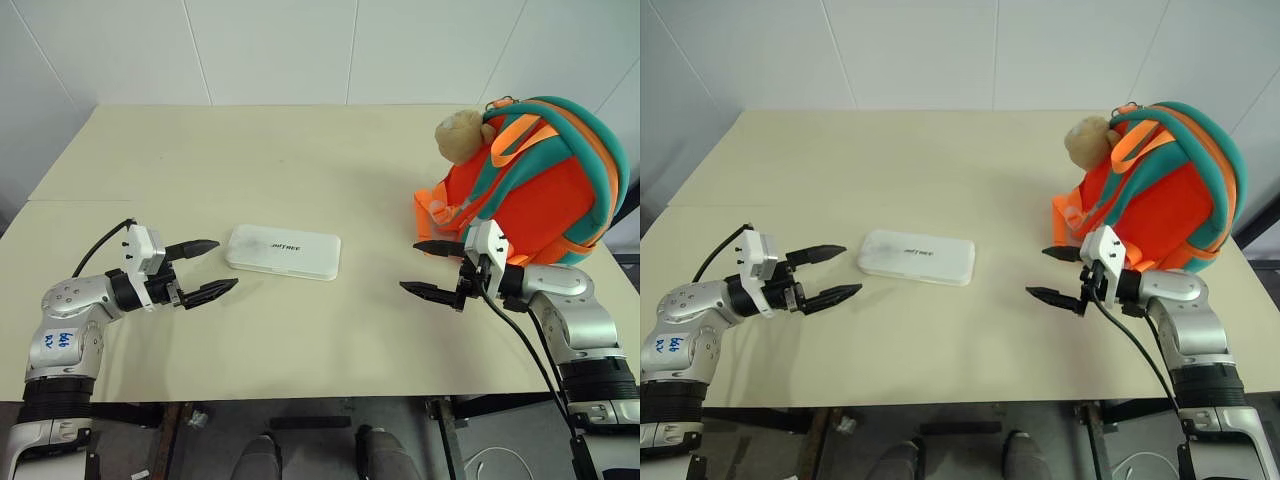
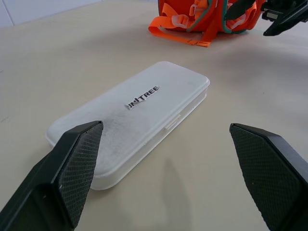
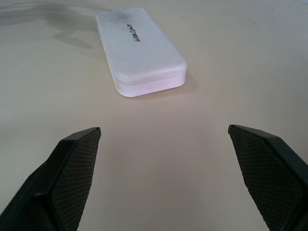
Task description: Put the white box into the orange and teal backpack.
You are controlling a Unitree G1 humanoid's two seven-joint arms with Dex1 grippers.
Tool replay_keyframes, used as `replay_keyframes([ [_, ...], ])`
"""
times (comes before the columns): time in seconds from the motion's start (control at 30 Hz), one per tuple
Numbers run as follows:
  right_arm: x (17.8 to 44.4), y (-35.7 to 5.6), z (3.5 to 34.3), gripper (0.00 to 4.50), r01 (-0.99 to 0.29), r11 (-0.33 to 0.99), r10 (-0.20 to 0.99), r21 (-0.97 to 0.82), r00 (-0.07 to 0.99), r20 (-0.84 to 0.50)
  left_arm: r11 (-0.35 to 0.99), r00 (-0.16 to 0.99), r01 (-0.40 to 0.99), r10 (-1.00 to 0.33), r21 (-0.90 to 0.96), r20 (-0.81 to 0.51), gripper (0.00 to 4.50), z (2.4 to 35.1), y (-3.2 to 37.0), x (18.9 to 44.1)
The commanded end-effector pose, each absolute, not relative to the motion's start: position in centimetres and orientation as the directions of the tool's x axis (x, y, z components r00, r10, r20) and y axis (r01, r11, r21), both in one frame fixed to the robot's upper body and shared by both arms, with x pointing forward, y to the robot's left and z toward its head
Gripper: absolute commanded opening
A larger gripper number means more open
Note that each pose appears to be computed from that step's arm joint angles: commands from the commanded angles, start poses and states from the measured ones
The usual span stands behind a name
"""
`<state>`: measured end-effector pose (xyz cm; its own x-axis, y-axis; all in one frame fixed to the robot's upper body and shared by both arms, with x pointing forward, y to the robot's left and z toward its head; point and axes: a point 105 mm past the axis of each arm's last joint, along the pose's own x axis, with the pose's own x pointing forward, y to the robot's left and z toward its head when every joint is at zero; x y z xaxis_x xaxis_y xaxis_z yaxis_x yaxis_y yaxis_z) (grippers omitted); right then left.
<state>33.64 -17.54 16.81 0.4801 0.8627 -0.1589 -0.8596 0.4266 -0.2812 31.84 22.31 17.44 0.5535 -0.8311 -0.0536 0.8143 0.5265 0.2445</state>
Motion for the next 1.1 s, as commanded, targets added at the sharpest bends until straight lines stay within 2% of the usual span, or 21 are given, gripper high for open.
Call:
replay_keyframes([
  [0.03, 34.0, -17.5, 18.5, 4.48, -0.851, 0.415, 0.869, -0.322, 0.475, -0.136, 0.518, 0.560, 0.791, -0.827, 0.325, -0.043, 4.50, 19.0, 22.6, 31.7],
  [0.23, 34.8, -15.6, 17.5, 4.48, -0.877, 0.368, 0.891, -0.308, 0.427, -0.152, 0.533, 0.574, 0.767, -0.819, 0.357, -0.012, 4.50, 19.2, 22.6, 31.6],
  [0.27, 34.9, -15.0, 17.4, 4.50, -0.883, 0.353, 0.899, -0.308, 0.412, -0.150, 0.544, 0.587, 0.760, -0.809, 0.354, -0.016, 4.12, 19.1, 23.0, 31.7],
  [0.33, 35.0, -13.8, 17.0, 4.11, -0.893, 0.313, 0.913, -0.324, 0.378, -0.157, 0.606, 0.661, 0.692, -0.750, 0.392, -0.008, 3.70, 19.3, 24.6, 32.4],
  [0.4, 35.2, -13.2, 16.6, 3.61, -0.894, 0.298, 0.916, -0.334, 0.367, -0.165, 0.637, 0.704, 0.647, -0.710, 0.419, -0.007, 3.08, 19.4, 25.5, 32.8],
  [0.53, 36.8, -11.1, 16.1, 2.22, -0.887, 0.315, 0.913, -0.337, 0.380, -0.147, 0.635, 0.760, 0.587, -0.646, 0.503, -0.071, 1.81, 18.3, 26.6, 33.1],
  [0.7, 38.5, -9.3, 15.3, 0.43, -0.878, 0.329, 0.903, -0.349, 0.401, -0.157, 0.754, 0.867, 0.417, -0.498, 0.508, 0.026, 0.14, 18.9, 28.7, 34.5],
  [0.73, 38.8, -9.1, 15.2, 0.07, -0.874, 0.337, 0.898, -0.349, 0.410, -0.158, 0.769, 0.877, 0.403, -0.480, 0.496, 0.032, 0.00, 18.8, 28.9, 34.7],
  [0.77, 39.2, -8.9, 15.3, 0.03, -0.869, 0.352, 0.892, -0.349, 0.424, -0.155, 0.784, 0.890, 0.385, -0.456, 0.487, 0.031, 0.00, 18.5, 29.0, 35.2],
  [0.87, 39.8, -7.8, 15.5, 0.03, -0.861, 0.362, 0.887, -0.358, 0.436, -0.150, 0.802, 0.899, 0.399, -0.438, 0.445, -0.018, 0.00, 16.9, 28.1, 36.6],
  [1.1, 39.6, -6.7, 15.3, 0.03, -0.867, 0.345, 0.897, -0.360, 0.418, -0.145, 0.814, 0.879, 0.442, -0.476, 0.378, -0.002, 0.00, 16.4, 25.2, 38.6],
])
